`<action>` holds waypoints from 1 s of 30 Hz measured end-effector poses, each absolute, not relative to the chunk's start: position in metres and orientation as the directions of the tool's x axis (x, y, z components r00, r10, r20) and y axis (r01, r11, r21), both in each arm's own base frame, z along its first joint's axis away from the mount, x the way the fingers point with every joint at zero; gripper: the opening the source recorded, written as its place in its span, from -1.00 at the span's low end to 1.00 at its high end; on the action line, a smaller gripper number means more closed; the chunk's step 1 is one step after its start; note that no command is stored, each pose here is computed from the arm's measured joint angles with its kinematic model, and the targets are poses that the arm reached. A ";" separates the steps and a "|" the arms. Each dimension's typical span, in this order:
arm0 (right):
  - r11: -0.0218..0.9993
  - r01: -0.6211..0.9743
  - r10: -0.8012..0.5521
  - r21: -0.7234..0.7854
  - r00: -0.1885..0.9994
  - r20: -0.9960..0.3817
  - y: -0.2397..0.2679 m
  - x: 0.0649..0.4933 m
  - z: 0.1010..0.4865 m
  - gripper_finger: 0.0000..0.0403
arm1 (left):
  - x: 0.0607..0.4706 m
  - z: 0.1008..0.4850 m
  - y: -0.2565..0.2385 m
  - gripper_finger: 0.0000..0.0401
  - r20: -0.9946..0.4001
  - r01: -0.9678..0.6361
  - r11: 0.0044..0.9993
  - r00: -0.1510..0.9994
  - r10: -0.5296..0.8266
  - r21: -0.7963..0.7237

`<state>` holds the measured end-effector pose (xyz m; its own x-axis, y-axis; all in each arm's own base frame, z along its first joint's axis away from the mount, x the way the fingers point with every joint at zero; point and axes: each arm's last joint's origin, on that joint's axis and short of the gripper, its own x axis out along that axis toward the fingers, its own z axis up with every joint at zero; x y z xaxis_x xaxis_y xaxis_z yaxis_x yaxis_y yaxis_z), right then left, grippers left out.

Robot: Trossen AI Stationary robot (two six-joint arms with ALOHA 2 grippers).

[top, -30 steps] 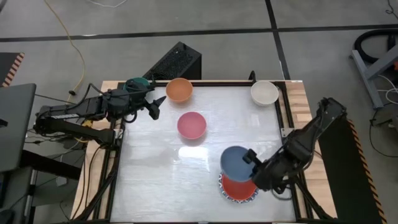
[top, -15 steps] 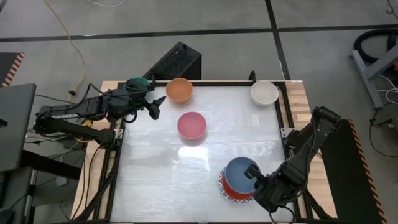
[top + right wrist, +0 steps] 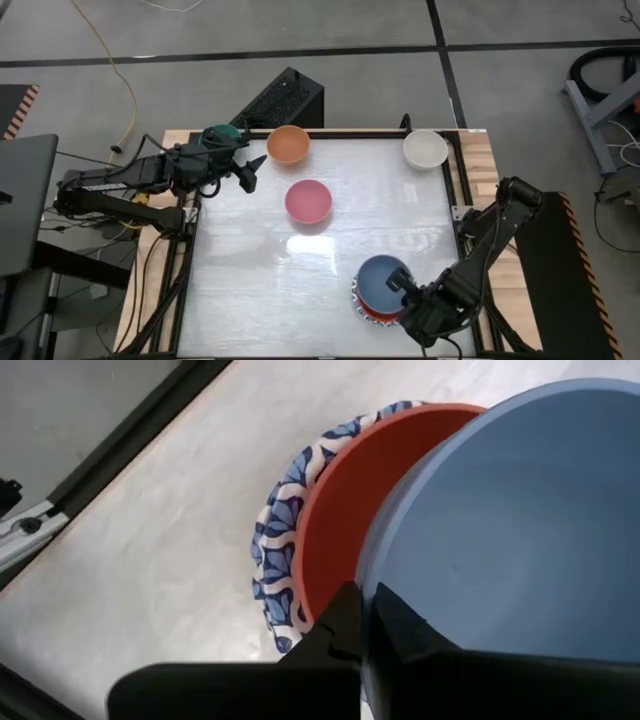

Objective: Nest bowls inside each other
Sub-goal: Stack the blue bowl on top of the red bowl

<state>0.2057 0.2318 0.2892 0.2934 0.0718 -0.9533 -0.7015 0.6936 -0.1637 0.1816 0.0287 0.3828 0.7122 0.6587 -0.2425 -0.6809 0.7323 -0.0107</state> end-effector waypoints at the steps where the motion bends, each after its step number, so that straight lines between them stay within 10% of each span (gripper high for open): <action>1: 0.699 -0.696 0.074 -0.162 0.296 -0.952 0.232 0.206 0.289 -0.95 | 0.182 0.383 0.029 0.59 -0.243 -0.681 0.732 0.712 0.659 -0.011; 30: 0.869 -0.492 0.140 -0.053 0.348 -0.927 0.237 0.213 0.292 -0.17 | 0.182 0.383 0.029 0.59 -0.243 -0.684 0.729 0.712 0.658 -0.031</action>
<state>0.2127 0.2370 0.2919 0.3481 0.1402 -0.9269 -0.4918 0.8691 -0.0532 0.1816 0.0287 0.3827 0.7123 0.6584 -0.2430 -0.6842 0.7286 -0.0314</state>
